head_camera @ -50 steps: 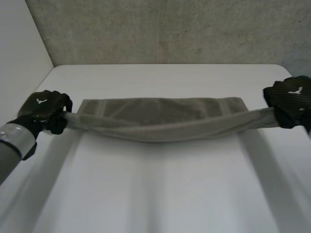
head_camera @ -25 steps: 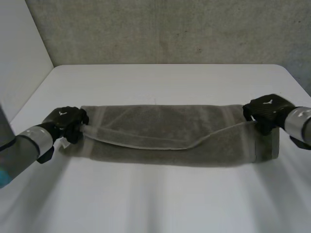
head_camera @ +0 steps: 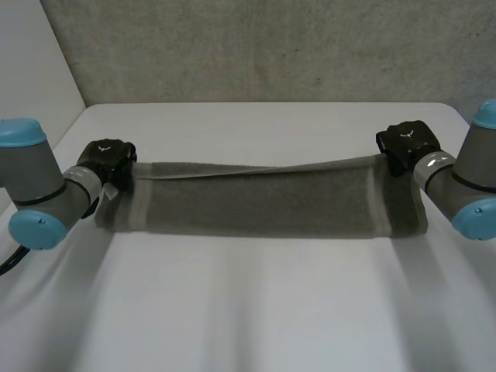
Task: Fold the towel.
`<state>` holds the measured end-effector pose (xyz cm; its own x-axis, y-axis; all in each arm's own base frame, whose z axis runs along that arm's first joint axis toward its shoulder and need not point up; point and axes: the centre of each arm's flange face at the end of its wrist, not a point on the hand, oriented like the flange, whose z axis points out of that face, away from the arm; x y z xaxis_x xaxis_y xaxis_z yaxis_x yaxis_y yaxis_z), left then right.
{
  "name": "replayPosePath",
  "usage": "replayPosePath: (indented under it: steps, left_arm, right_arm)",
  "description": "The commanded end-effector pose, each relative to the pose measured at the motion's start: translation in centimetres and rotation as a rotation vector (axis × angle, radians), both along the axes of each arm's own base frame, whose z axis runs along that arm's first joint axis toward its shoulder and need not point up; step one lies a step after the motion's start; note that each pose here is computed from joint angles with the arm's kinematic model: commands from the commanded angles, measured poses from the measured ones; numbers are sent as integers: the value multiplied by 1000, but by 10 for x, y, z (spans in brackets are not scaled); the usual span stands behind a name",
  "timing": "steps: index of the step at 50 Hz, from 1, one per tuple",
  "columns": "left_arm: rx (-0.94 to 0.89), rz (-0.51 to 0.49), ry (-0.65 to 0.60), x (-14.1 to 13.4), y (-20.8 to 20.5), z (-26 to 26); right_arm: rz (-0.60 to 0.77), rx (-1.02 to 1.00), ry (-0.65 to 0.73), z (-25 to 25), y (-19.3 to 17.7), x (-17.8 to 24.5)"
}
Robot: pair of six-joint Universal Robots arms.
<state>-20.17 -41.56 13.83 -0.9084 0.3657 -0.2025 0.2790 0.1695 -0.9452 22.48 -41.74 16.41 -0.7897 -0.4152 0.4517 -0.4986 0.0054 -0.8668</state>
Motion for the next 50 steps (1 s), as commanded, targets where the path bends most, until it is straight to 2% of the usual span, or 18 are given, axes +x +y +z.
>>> replayPosePath:
  steps: [1,8,14,18,26,30,36,43,50]
  left_arm:
    - [-21,10,-3,-4,-12,-6]
    - [-17,-11,-9,-13,-11,-13]
    - [-16,-13,0,-17,-6,-8]
    - [-46,4,16,-10,-1,12]
    - [-83,-2,35,-3,29,40]
    - [-38,-7,29,-1,55,37]
    - [35,-38,26,1,87,27]
    - [50,-81,40,1,105,23]
    - [-10,-86,46,1,108,21]
  right_arm:
    - [-42,-18,13,-11,-15,3]
    - [-46,-24,2,-17,-20,5]
    - [-70,-37,-99,-8,-19,8]
    - [-77,-46,-162,18,-5,2]
    - [-32,-55,-151,49,31,-5]
    - [-23,15,-103,44,58,-12]
    - [-57,143,-40,17,78,-31]
    - [-58,177,-22,-6,83,-40]
    - [-48,178,22,-29,78,-41]
